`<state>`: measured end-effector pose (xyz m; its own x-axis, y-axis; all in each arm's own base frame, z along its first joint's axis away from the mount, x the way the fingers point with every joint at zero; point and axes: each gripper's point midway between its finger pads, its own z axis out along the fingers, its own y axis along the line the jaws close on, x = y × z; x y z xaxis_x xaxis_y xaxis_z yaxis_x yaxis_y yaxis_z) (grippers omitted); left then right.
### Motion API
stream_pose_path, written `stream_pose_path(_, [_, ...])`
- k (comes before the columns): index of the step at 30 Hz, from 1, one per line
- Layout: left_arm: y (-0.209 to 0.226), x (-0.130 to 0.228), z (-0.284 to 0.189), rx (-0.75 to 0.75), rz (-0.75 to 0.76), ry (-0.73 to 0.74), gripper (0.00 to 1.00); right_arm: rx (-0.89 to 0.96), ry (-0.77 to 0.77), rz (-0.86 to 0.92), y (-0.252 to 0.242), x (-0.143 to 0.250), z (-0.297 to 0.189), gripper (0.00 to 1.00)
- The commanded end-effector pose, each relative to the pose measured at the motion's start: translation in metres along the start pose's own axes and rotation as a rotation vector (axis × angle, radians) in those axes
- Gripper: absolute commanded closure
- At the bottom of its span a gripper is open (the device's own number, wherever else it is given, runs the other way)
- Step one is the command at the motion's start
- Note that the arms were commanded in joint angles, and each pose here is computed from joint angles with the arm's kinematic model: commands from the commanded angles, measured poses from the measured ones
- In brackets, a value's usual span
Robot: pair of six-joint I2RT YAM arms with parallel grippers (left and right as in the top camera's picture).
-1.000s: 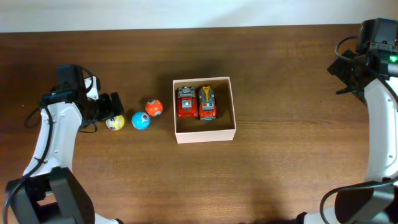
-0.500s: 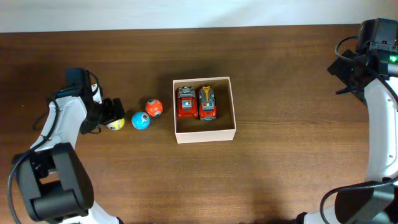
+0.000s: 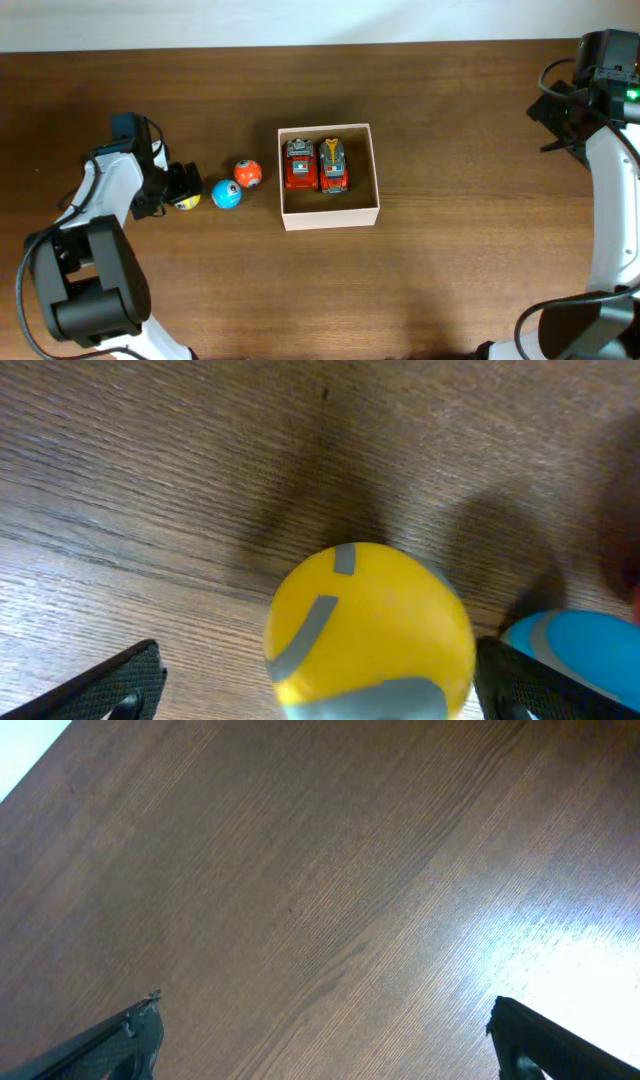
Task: Pack container
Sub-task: 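Close the left gripper on the yellow ball and lift it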
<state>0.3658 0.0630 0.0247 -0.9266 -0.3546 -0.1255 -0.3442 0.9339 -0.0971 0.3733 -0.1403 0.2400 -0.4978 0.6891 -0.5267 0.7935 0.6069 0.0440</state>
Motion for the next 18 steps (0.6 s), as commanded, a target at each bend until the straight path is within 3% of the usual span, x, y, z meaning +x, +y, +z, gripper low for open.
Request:
stream_pose_path(1, [0.0010, -0.0051, 0.0000, -0.002, -0.008, -0.008, 0.01, -0.016, -0.028, 0.021, -0.0006, -0.0073, -0.0103, 0.01])
stream_pose_path(16, [0.0024, 0.0009, 0.0085, -0.003, -0.008, -0.003, 0.04, -0.016, -0.028, 0.021, -0.0006, -0.0073, -0.0103, 0.01])
stream_pose_path(18, [0.0023, 0.0006, 0.0085, -0.002, -0.008, -0.004, 0.09, -0.016, -0.028, 0.021, -0.0006, -0.0073, -0.0103, 0.01])
